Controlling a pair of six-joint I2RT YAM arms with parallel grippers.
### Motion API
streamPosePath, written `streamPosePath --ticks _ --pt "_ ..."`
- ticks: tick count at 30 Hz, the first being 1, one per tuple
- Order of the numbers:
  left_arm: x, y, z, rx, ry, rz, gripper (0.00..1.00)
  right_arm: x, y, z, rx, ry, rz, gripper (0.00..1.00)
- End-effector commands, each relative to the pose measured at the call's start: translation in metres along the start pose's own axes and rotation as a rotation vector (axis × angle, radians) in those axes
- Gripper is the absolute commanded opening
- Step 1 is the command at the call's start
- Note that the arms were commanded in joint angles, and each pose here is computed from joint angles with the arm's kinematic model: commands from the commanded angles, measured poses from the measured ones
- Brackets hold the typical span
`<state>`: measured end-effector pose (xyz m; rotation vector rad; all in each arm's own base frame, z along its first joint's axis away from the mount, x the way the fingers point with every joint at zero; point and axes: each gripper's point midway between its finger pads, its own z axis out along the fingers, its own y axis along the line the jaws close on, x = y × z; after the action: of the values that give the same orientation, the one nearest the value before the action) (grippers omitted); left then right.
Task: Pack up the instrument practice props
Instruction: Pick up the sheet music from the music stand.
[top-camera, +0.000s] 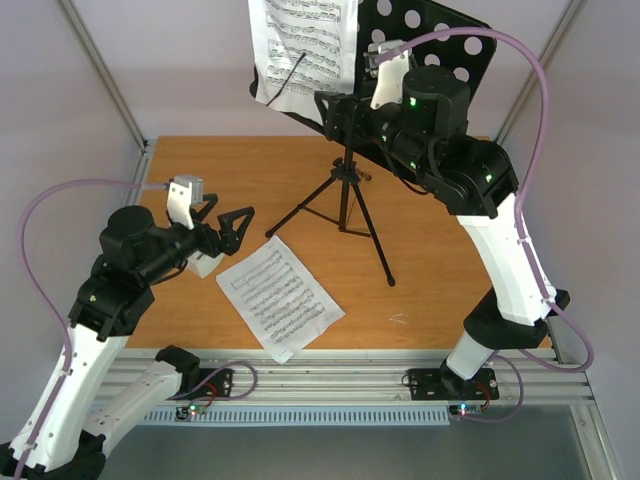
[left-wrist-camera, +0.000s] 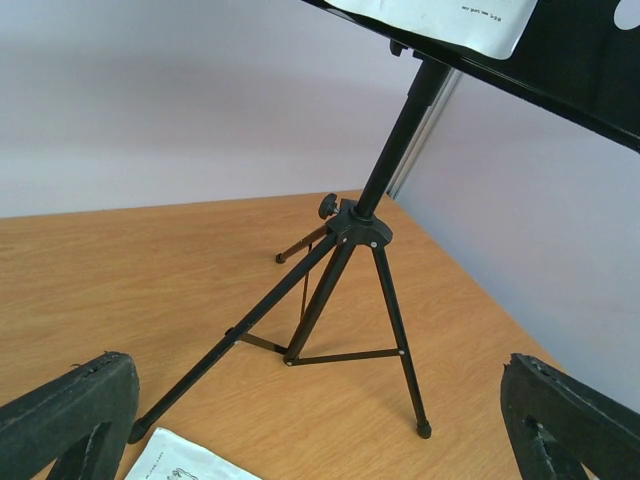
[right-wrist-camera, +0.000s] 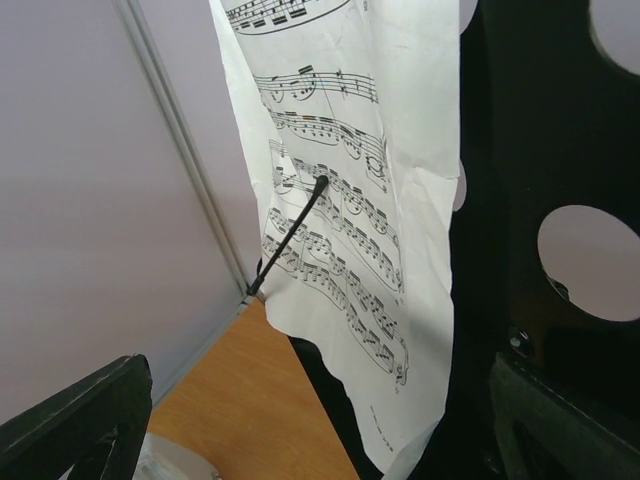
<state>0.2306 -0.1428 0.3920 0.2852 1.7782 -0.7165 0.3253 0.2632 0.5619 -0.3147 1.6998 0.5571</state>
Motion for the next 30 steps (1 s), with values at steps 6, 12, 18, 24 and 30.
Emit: streamPosePath --ticks 6,12,18,24,30 --pt "-0.012 -0.004 -0.005 0.016 -0.059 0.027 0.99 0.012 0.000 0.020 -0.011 0.032 0.005 0.93" --pt "-0.013 -0.005 -0.006 0.017 -0.062 0.030 0.99 0.012 -0.004 0.023 0.015 0.030 0.001 0.93" --pt "-0.012 -0.004 -0.005 0.013 -0.061 0.030 0.99 0.015 -0.006 0.025 0.032 0.036 -0.006 0.91" --pt "-0.012 -0.004 -0.005 0.013 -0.059 0.030 0.99 0.015 -0.012 0.024 0.067 0.027 -0.022 0.90" --pt "-0.012 -0.004 -0.004 0.013 -0.059 0.030 0.99 0.017 -0.011 0.018 0.071 0.016 -0.027 0.90"
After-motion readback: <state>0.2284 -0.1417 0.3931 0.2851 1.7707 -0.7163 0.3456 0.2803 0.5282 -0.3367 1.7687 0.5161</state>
